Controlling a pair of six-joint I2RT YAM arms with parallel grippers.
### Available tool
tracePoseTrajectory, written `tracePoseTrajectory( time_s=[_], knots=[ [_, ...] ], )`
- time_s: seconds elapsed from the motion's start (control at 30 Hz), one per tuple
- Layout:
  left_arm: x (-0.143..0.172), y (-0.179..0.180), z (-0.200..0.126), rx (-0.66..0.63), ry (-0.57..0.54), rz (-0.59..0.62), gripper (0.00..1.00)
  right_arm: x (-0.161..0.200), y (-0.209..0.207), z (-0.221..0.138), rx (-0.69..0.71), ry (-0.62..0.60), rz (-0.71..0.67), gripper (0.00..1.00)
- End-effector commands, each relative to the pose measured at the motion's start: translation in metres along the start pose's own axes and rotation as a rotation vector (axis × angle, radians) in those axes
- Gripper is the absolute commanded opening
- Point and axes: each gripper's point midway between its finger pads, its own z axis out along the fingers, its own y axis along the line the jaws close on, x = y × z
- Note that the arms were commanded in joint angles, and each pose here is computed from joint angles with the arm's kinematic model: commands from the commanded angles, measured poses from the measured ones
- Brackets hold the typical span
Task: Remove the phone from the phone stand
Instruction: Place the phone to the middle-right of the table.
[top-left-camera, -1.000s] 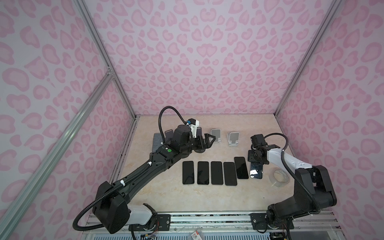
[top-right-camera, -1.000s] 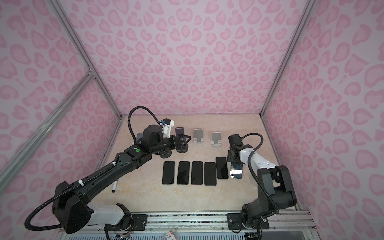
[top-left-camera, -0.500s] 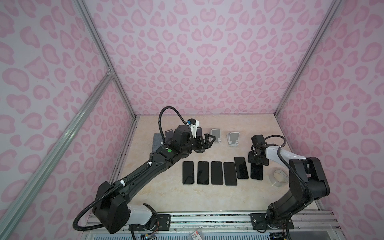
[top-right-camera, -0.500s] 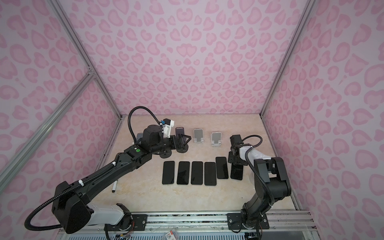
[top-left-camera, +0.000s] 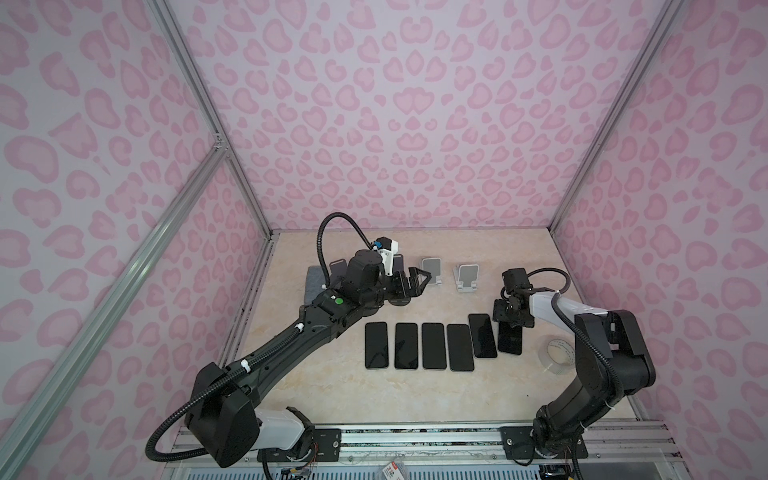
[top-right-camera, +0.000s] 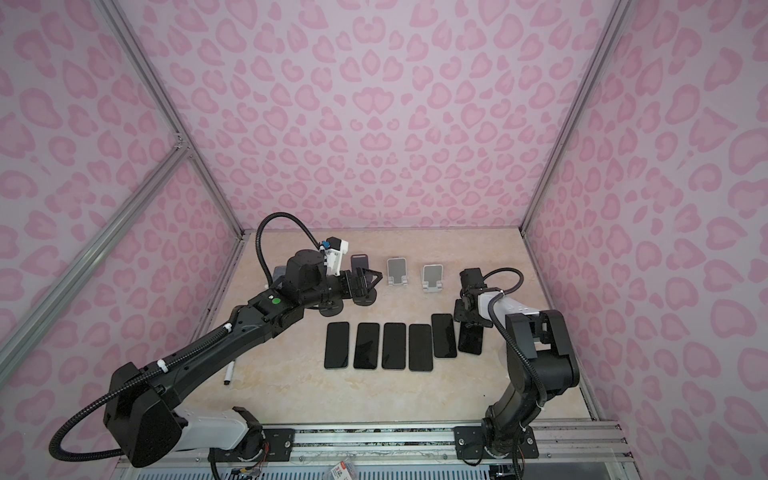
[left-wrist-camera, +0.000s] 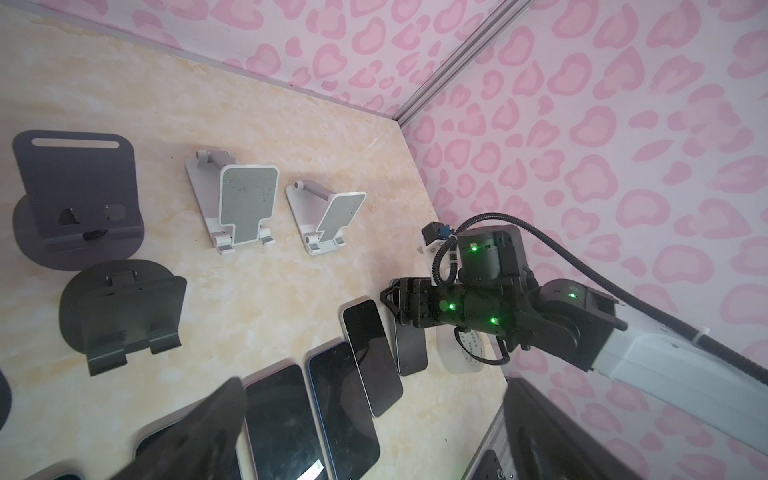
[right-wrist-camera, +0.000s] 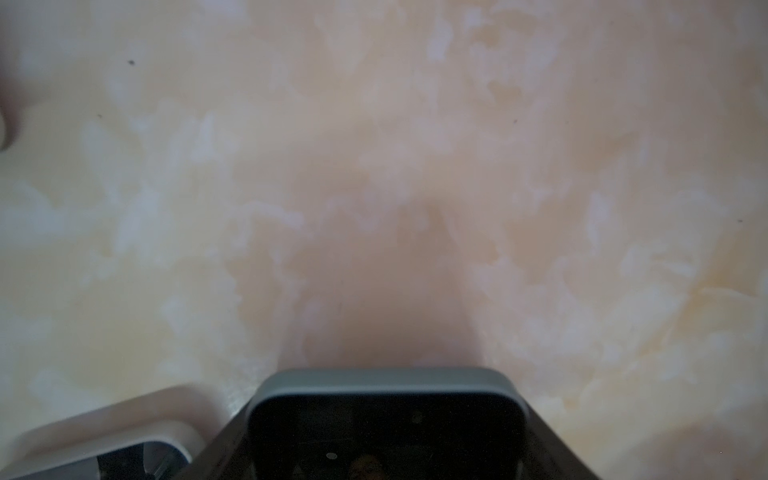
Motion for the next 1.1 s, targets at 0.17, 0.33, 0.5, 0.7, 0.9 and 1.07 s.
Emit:
tracePoseTrajectory(
  time_s=[0.17,0.33,0.5,0.7,0.9,1.07],
  knots=[
    [-0.010,-0.006,-0.001,0.023,-0.044,0.024,1.00,0.029,-0.002,0.011,0.011,0.120,-0.040,0.77],
    [-0.011,-0.006,-0.002,0.019,-0.048,0.028,1.00,0.031,-0.002,0.012,0.017,0.133,-0.043,0.78],
    [-0.011,-0.008,-0.002,0.026,-0.048,0.030,1.00,0.033,0.000,0.012,0.000,0.144,-0.041,0.83],
    [-0.013,-0.009,-0.004,0.027,-0.053,0.034,1.00,0.029,0.001,0.006,-0.010,0.124,-0.032,0.82],
    [-0.019,-0.007,-0.010,0.003,-0.078,0.055,1.00,0.007,0.002,-0.020,-0.019,0.025,-0.014,0.85],
    [-0.032,-0.014,-0.029,-0.006,-0.141,0.068,0.98,-0.019,0.000,-0.060,-0.050,-0.101,0.027,0.91]
  ],
)
